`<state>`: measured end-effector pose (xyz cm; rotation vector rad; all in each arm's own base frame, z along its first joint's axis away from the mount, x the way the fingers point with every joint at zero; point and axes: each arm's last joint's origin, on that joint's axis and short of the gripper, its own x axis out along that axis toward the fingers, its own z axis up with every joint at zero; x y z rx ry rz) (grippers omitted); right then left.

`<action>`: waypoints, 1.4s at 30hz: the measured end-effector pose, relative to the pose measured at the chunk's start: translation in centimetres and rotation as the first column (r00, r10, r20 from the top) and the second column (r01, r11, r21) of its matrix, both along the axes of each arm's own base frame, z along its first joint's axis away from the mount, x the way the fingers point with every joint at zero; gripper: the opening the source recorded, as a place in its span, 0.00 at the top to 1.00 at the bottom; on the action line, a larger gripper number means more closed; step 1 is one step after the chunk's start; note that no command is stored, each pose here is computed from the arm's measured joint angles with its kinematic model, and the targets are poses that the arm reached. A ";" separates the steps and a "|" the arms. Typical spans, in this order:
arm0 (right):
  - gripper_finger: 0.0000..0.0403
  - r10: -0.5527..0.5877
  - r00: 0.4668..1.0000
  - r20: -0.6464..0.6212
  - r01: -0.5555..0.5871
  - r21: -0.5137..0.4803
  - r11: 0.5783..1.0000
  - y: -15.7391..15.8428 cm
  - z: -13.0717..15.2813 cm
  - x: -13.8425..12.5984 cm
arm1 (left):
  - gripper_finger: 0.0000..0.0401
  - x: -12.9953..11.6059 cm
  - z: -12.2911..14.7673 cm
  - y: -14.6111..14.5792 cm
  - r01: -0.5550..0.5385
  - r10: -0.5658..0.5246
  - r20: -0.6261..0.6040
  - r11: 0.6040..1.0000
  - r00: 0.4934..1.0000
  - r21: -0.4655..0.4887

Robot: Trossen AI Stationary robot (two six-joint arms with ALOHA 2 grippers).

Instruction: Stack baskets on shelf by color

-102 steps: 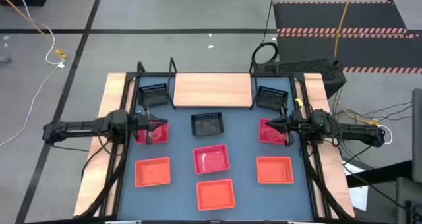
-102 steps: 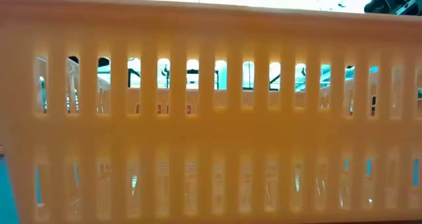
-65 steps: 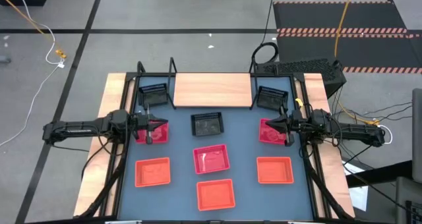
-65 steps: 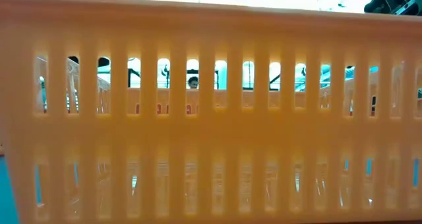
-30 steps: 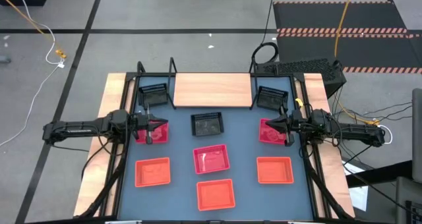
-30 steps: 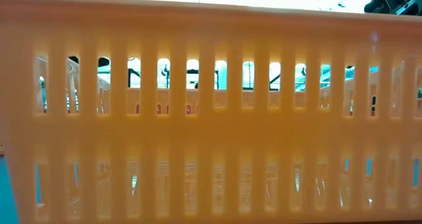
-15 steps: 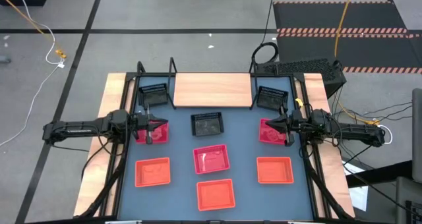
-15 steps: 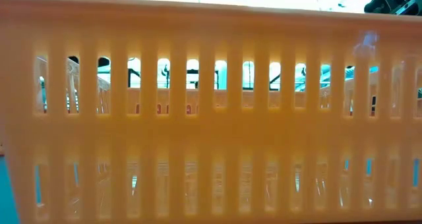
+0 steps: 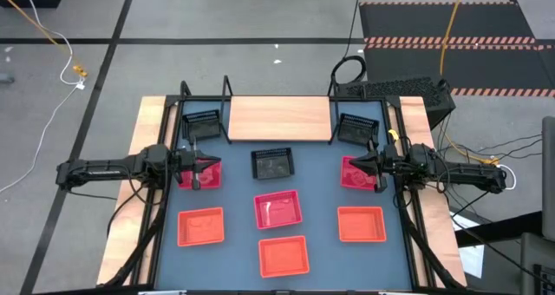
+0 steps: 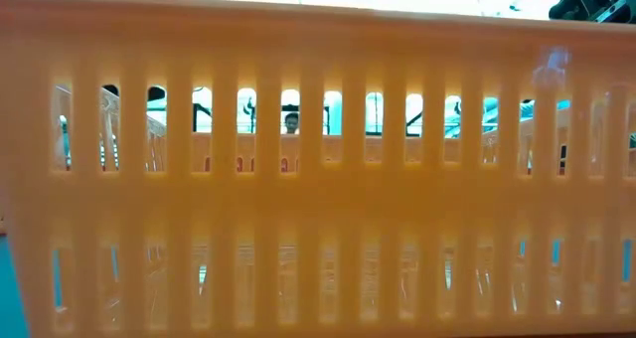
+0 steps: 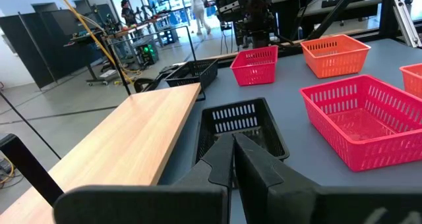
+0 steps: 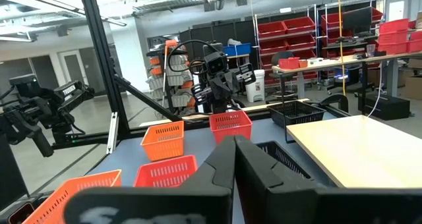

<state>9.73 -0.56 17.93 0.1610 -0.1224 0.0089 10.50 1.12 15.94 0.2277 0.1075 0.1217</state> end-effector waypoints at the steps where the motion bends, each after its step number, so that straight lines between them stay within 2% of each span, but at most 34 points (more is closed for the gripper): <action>1: 1.00 0.000 1.000 0.001 0.000 0.000 1.000 0.0 0.0 0.0 | 0.95 0.0 0.0 0.0 0.000 0.000 0.000 1.000 1.000 0.000; 15: 1.00 -0.005 1.000 0.010 0.005 -0.003 1.000 0.0 0.1 0.0 | 0.95 0.0 0.0 0.0 0.000 0.000 0.000 1.000 1.000 0.000; 25: 1.00 -0.026 0.981 0.194 0.027 -0.003 1.000 -0.1 1.8 -0.4 | 0.95 0.0 0.0 0.0 0.000 0.000 0.000 1.000 1.000 0.001; 26: 1.00 -0.026 0.977 0.212 0.027 -0.004 1.000 0.0 2.0 -0.5 | 0.95 0.0 0.0 0.0 0.001 -0.001 -0.001 1.000 1.000 0.016; 28: 1.00 -0.025 0.971 0.237 0.027 -0.006 1.000 0.0 2.2 -0.6 | 0.95 0.0 0.1 0.0 0.008 -0.007 -0.006 0.994 1.000 0.111; 30: 1.00 -0.023 0.971 0.240 0.026 -0.006 1.000 0.0 2.3 -0.6 | 0.95 0.0 0.2 0.0 0.016 -0.014 -0.011 0.977 1.000 0.214; 32: 1.00 -0.022 0.973 0.232 0.023 -0.001 1.000 0.0 2.2 -0.5 | 0.95 0.0 0.3 0.0 0.009 -0.006 -0.012 0.962 1.000 0.272; 36: 1.00 -0.009 0.981 0.195 0.005 0.021 1.000 0.0 1.8 -0.4 | 0.95 0.0 0.8 0.1 -0.018 0.006 0.038 0.951 0.999 0.308; 42: 1.00 0.083 0.993 0.079 -0.084 0.004 0.996 0.2 0.8 -0.1 | 0.95 0.0 0.9 0.1 -0.021 0.006 0.048 0.951 0.999 0.309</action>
